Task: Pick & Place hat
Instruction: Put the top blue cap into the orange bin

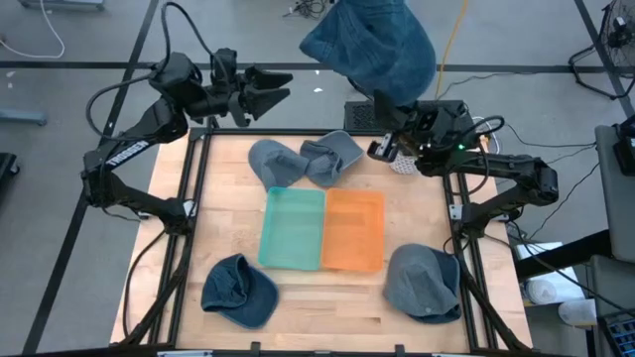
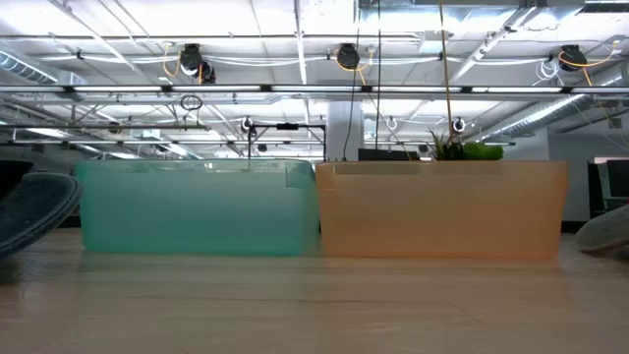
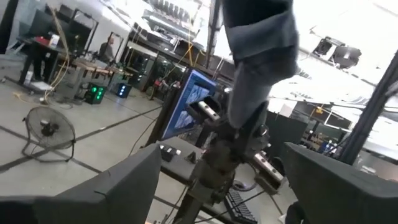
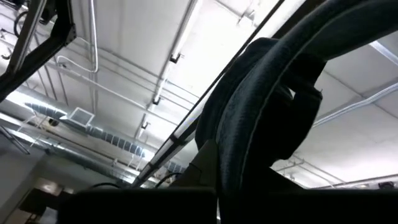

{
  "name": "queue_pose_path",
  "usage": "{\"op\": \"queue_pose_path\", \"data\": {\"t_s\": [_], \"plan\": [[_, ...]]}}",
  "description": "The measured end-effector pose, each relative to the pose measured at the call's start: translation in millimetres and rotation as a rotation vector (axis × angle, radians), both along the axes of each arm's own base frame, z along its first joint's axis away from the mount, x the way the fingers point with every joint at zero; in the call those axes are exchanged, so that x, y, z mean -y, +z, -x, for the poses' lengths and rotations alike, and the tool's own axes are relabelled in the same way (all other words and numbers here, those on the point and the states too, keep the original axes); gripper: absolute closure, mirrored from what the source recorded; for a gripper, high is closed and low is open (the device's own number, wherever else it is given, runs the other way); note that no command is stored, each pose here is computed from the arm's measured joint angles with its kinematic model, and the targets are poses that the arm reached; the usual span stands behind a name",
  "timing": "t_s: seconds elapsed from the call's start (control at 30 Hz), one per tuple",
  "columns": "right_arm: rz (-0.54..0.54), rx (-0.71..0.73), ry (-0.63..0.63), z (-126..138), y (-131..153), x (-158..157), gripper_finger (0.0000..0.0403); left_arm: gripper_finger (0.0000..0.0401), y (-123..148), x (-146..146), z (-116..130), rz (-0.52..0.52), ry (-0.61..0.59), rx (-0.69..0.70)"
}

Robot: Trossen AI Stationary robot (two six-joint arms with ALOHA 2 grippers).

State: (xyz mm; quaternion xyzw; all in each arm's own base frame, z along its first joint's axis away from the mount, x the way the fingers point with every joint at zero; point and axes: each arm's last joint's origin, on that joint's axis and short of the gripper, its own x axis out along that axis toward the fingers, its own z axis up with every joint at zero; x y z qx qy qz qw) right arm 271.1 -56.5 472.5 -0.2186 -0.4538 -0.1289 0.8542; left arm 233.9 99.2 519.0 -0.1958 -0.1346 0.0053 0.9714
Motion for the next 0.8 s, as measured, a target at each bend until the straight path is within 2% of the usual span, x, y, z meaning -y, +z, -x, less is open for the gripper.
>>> {"op": "queue_pose_path", "data": {"t_s": [0.1,0.33,0.67,0.8], "plan": [[0.001,-0.017,0.002,-2,-1,-2,0.0403,0.0072,2,4,-7,-0.031,-0.021,0.038],[-0.024,-0.014,0.037,-2,-1,-2,0.0403,0.0086,-6,6,-25,-0.055,0.001,0.021],[-0.127,-0.029,0.193,-3,-2,-2,0.0403,0.0076,-19,9,-61,-0.088,-0.045,0.070],[-0.153,-0.063,0.213,-6,-4,-1,0.0403,0.0082,-22,11,-71,-0.100,-0.058,0.098]]}}
